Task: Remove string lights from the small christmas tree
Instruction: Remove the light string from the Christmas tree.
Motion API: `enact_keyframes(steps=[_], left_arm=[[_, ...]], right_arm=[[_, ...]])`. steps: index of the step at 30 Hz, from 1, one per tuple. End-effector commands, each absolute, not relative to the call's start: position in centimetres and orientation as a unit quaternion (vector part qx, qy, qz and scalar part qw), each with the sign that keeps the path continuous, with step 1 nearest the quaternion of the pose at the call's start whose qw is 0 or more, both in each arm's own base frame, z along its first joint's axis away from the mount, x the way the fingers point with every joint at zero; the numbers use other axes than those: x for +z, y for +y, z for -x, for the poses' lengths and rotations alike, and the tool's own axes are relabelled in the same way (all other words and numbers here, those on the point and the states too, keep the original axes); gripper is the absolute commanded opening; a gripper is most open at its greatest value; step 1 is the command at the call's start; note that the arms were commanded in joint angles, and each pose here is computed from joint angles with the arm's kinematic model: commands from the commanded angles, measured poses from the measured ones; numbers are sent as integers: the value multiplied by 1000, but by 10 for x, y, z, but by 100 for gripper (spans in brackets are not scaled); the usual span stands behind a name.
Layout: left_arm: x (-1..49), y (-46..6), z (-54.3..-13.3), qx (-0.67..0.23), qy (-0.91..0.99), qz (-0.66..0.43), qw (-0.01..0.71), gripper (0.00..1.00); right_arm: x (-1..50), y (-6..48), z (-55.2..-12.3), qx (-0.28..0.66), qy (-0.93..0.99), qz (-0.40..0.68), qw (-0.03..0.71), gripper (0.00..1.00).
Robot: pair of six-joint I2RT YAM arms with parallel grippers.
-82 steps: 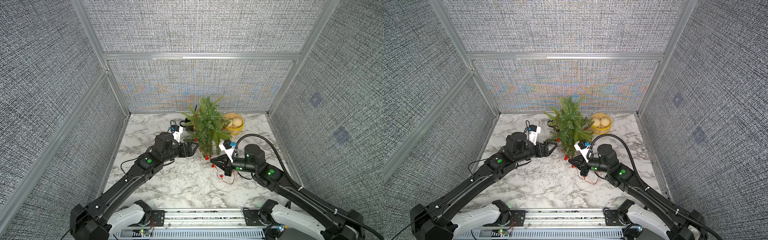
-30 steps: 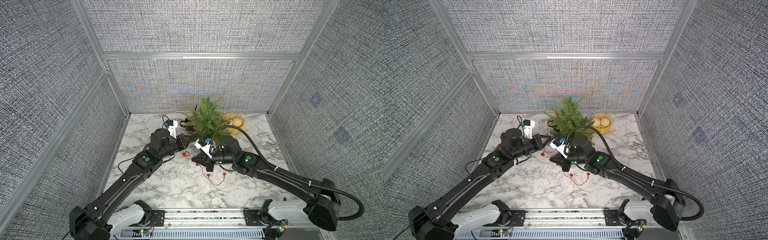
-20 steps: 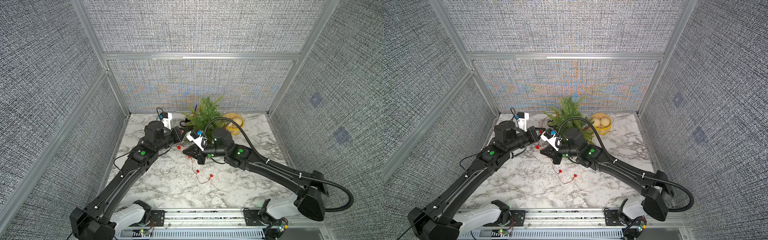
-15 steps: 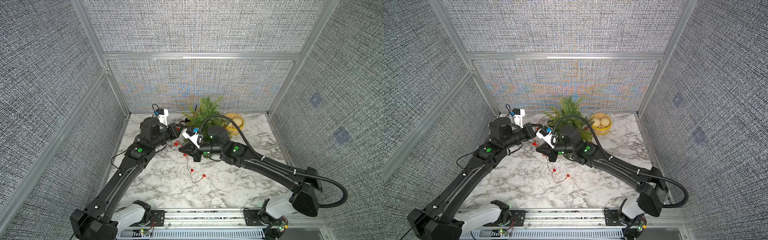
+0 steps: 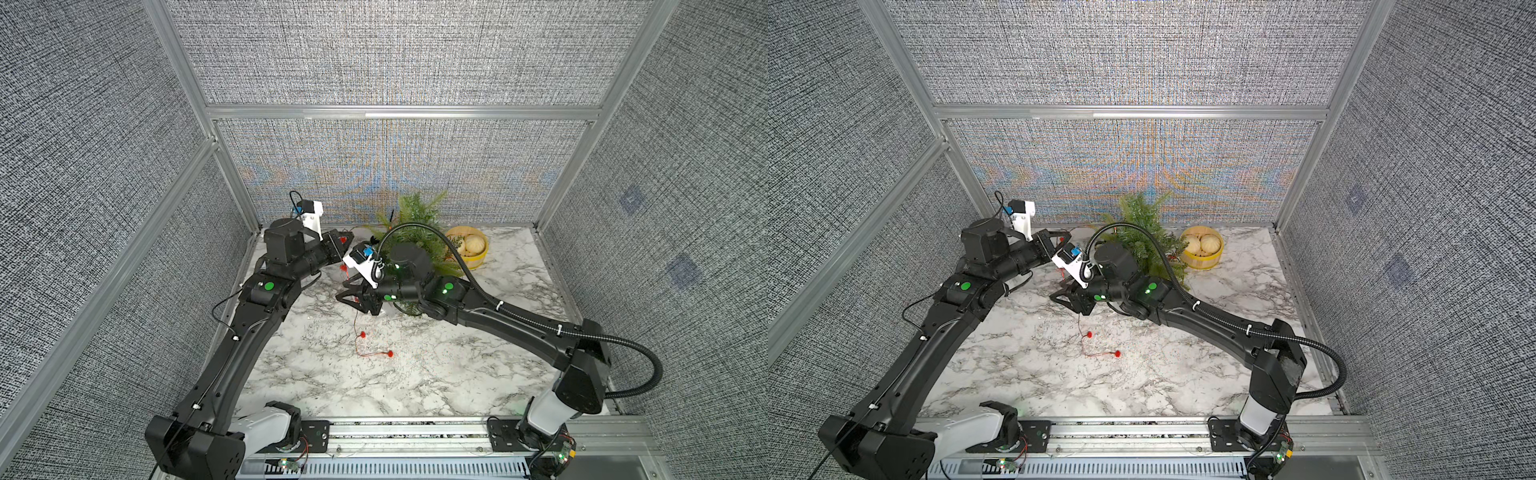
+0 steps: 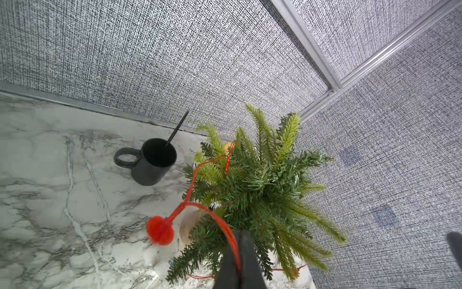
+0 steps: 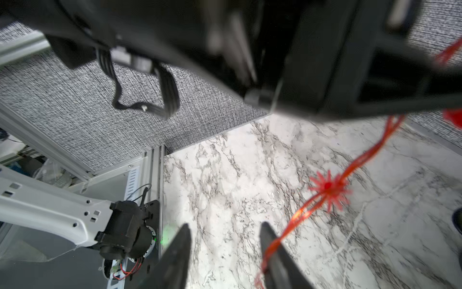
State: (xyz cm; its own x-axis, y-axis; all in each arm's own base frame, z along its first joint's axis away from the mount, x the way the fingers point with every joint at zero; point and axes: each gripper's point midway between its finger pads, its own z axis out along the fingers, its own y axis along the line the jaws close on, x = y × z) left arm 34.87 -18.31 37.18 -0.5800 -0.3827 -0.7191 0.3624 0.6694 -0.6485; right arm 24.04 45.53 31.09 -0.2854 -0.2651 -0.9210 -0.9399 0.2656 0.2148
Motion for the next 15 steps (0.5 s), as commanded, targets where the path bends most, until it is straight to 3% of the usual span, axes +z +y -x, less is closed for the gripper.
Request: enact_keyframes(steps=[1, 6, 15], left_arm=[[377, -183, -352, -401, 786, -10, 469, 0], [368, -178, -356, -387, 795, -10, 467, 0], [369, -169, -359, -362, 800, -16, 478, 0]], right_arm=[[298, 437, -237, 388, 714, 432, 391, 64], [296, 405, -231, 342, 749, 423, 378, 71], [313, 351, -230, 268, 791, 387, 392, 72]])
